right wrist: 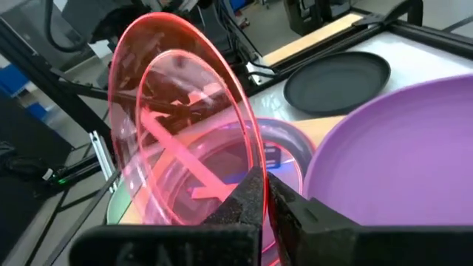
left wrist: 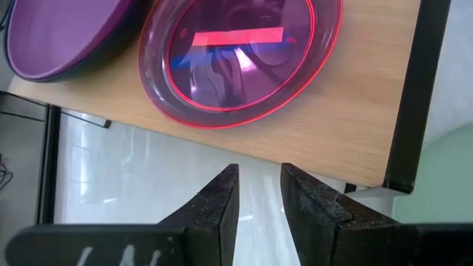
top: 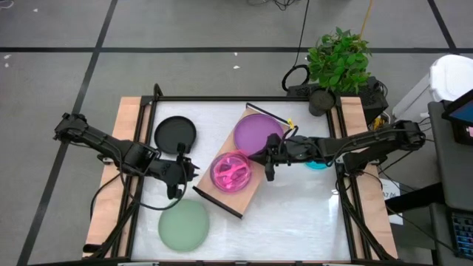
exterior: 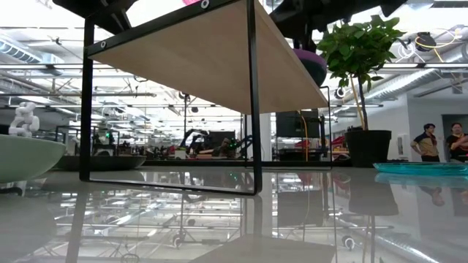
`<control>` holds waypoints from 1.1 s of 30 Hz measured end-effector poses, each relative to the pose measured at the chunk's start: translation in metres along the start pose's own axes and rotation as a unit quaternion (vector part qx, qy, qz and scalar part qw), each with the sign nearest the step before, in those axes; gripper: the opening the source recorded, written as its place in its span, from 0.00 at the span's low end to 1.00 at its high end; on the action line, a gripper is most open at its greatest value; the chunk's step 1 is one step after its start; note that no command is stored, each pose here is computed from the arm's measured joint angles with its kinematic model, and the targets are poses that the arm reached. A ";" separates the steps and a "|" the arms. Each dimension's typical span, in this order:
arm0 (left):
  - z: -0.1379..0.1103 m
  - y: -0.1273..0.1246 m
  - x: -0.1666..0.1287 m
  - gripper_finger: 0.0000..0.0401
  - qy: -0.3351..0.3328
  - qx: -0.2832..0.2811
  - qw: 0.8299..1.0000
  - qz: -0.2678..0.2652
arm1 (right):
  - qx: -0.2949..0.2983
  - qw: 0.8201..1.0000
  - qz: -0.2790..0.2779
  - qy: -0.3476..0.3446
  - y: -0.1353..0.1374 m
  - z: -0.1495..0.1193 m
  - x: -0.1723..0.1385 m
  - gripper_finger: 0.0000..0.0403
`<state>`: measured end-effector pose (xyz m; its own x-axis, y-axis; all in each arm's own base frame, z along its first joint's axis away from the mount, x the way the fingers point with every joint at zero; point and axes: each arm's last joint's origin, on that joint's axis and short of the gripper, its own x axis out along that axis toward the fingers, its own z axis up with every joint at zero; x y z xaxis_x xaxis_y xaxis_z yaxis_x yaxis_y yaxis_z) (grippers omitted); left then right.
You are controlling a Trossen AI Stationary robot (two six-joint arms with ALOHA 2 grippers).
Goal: Place and stack plates onto a shelf
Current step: Stack the small transparent pink plate on top of the small transparent pink plate, then stack the big green plate on top of the big violet plate
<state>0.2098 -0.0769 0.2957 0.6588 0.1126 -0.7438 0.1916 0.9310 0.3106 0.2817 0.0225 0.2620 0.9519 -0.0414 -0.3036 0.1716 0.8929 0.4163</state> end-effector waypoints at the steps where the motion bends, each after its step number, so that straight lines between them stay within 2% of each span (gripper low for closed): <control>1: 0.000 0.000 0.000 0.27 0.000 -0.001 1.000 0.000 | -0.003 1.000 0.000 0.000 0.000 0.000 0.000 0.01; 20: 0.000 0.000 0.000 0.27 0.000 -0.016 1.000 0.000 | -0.056 0.998 0.005 -0.009 0.001 0.001 0.002 0.24; 27: -0.001 -0.001 0.000 0.27 0.007 -0.034 0.999 -0.001 | -0.106 0.994 0.024 -0.018 0.012 0.003 -0.009 0.26; 33: -0.017 -0.009 0.005 0.27 0.060 -0.064 0.996 -0.006 | -0.146 0.988 0.039 -0.016 0.027 0.001 -0.027 0.26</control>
<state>0.1990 -0.0784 0.2786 0.5647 0.1351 -0.8141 0.0987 0.9684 0.2292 0.2605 0.0470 0.2827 0.9674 0.0222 -0.2521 0.0217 0.9852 0.1701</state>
